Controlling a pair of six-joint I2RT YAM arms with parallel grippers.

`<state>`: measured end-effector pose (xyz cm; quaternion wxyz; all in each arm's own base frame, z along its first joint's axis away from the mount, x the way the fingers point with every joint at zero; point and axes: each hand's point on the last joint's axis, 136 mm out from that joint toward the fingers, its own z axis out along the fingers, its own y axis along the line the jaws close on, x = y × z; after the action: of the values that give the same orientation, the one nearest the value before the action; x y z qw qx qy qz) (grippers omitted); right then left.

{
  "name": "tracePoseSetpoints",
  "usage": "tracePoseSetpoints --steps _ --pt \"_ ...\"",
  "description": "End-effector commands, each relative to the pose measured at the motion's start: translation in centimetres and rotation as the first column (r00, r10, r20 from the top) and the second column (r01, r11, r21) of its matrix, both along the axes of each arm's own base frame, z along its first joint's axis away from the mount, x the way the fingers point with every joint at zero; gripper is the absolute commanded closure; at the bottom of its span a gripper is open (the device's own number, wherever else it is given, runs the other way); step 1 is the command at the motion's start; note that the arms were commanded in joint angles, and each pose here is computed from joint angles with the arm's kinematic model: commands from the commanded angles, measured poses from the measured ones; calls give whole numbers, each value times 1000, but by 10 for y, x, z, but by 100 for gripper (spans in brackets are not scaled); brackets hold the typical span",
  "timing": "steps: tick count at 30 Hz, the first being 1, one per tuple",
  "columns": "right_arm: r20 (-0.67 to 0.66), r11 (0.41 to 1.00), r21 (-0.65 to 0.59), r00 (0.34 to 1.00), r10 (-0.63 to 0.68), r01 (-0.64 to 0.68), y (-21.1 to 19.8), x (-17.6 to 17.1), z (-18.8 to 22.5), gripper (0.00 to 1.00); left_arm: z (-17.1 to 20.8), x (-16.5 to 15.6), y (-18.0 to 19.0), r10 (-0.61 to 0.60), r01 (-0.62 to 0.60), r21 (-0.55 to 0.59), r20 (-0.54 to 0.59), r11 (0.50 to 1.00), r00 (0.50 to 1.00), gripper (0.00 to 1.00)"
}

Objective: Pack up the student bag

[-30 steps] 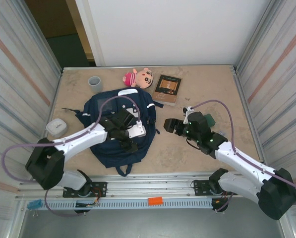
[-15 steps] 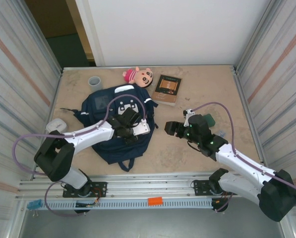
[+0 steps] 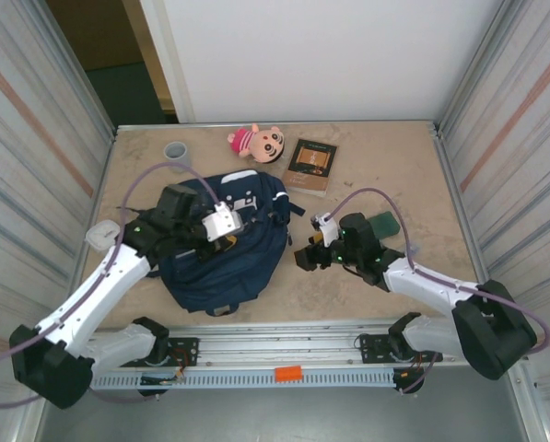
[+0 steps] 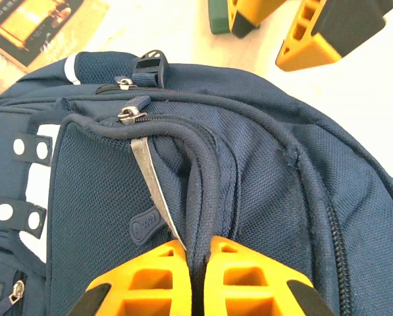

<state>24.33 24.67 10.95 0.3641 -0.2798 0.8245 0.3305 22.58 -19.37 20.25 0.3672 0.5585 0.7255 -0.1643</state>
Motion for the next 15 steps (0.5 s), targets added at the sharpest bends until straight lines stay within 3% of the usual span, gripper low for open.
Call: tracePoseSetpoints --steps 1,9,13,15 --pt "126 986 -3 978 167 -168 14 -5 2 25 26 -21 -4 -136 142 -95 71 985 988 100" --pt "154 947 12 936 316 -322 44 -1 -1 33 43 -30 5 -164 176 -110 110 978 980 100" --pt "179 925 11 911 372 -379 56 -3 4 46 45 -27 5 -160 175 -117 128 978 979 100" --pt "180 921 9 906 382 -390 58 -4 4 62 46 -22 5 -144 161 -123 140 979 980 100"
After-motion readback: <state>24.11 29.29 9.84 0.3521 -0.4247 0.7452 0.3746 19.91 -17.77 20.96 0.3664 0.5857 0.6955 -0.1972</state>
